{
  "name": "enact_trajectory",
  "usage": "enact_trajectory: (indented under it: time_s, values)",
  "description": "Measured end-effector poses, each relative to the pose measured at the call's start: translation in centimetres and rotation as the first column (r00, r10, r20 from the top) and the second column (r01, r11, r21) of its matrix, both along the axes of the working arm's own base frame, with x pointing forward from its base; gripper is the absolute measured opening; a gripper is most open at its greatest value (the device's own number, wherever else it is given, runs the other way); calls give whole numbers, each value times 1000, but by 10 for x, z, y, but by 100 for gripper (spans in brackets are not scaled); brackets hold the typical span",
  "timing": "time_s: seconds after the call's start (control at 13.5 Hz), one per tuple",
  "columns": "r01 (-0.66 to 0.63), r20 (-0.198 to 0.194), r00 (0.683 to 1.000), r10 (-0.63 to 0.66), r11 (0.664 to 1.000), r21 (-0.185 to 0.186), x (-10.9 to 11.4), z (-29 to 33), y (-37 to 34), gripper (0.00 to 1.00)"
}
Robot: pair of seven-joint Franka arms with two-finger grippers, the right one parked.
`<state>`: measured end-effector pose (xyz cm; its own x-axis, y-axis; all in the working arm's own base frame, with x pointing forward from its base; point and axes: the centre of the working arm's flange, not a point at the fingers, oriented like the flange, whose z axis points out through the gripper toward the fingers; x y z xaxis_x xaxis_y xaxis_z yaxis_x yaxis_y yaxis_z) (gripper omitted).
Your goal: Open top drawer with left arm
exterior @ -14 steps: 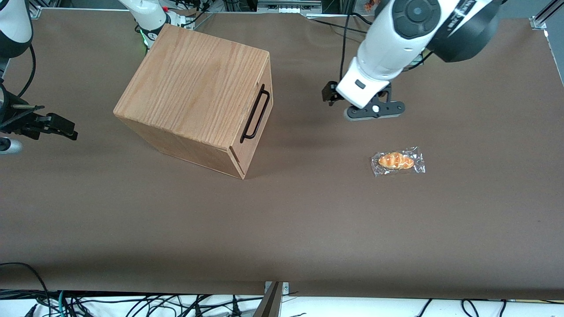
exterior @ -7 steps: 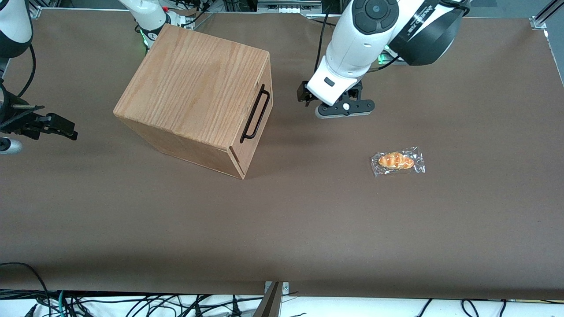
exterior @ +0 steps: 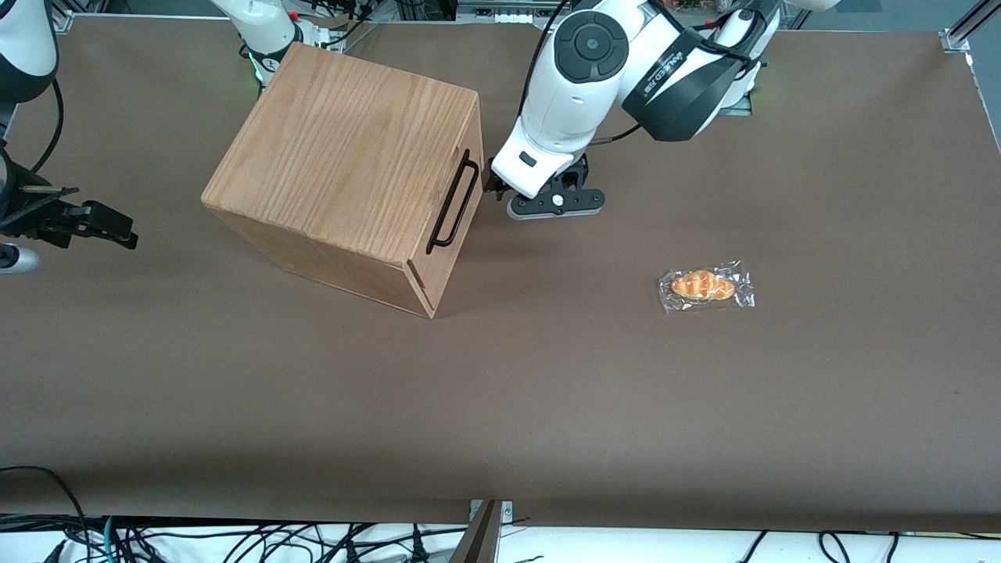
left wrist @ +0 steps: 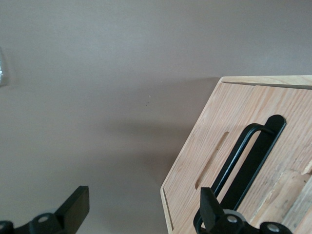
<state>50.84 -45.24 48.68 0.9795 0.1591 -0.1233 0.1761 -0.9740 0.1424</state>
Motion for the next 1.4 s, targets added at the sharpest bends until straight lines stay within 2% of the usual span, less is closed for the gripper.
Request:
enact_trajectory:
  time_s: [0.22,0.89,1.4]
  values:
    - [-10,26,1000,10,1000,-25,6,-4,-4,100]
    - [39,14,999,-39,999,-28,-10,-46,-44,100]
    - [95,24,995,-94,995,-37,-25,-56,-64,100]
